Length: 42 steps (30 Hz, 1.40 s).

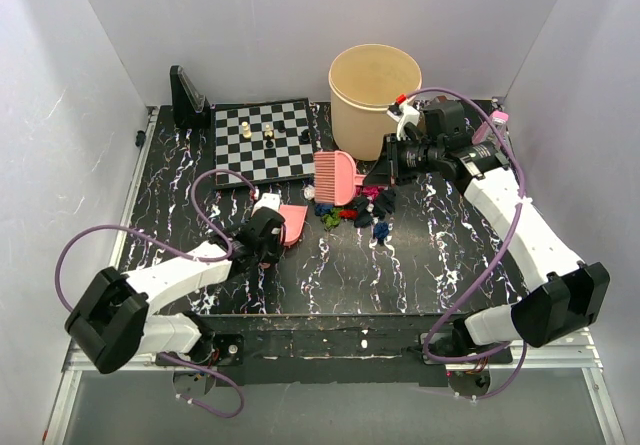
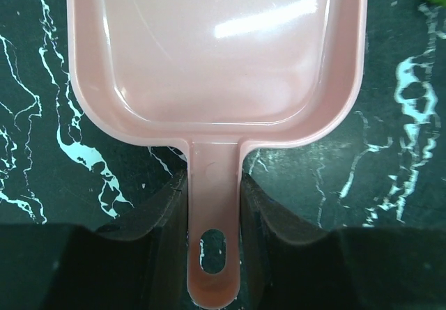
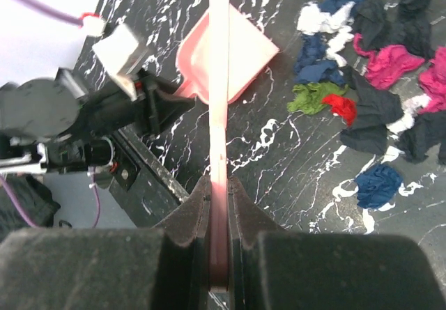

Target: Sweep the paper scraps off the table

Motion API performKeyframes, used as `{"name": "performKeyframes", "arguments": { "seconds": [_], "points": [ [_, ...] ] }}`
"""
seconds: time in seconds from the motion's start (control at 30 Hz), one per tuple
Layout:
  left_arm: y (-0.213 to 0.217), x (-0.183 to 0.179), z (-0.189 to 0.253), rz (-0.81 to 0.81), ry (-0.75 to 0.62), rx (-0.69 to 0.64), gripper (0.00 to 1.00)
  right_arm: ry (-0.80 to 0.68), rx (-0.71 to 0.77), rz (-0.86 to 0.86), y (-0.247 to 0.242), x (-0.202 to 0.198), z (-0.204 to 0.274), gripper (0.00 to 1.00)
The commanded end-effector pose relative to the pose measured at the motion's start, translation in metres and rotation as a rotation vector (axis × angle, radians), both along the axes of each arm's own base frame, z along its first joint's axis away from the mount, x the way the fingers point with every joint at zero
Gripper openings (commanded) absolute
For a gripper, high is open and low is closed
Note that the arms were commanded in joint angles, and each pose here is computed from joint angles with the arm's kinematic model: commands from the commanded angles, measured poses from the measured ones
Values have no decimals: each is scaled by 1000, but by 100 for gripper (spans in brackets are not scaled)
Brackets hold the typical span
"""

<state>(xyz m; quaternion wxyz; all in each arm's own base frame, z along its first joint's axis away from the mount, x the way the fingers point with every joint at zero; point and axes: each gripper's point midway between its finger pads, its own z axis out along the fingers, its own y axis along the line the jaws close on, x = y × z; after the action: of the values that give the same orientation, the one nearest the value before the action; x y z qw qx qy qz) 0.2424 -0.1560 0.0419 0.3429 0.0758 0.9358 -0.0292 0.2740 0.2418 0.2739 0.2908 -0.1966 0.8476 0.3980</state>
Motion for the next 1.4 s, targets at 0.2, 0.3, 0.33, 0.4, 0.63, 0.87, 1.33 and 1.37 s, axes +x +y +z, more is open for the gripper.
{"name": "performKeyframes", "arguments": {
  "seconds": [0.2,0.3,0.33,0.4,0.63,0.87,1.33,1.37],
  "points": [
    [-8,-5,55,-60,-91,-95,8,166,-29,-333,-6,51,-10,1],
    [-2,-8,61,-46,-94,-82,6,222,-56,-464,-11,63,-17,1],
    [0,-8,65,-41,-107,-86,5,233,-66,-491,-11,64,-18,1],
    [3,-9,72,-35,-140,-106,0,224,-80,-555,-10,66,-16,1],
    [12,-9,75,7,-170,-108,0,227,-105,-797,-29,68,-8,1],
    [28,-11,81,99,-209,-118,0,107,-68,-829,-65,64,14,1],
    [29,-15,88,112,-250,-186,0,79,271,-425,1,38,26,1],
    [29,-15,87,114,-246,-181,0,94,265,-439,6,43,23,1]
  ]
}}
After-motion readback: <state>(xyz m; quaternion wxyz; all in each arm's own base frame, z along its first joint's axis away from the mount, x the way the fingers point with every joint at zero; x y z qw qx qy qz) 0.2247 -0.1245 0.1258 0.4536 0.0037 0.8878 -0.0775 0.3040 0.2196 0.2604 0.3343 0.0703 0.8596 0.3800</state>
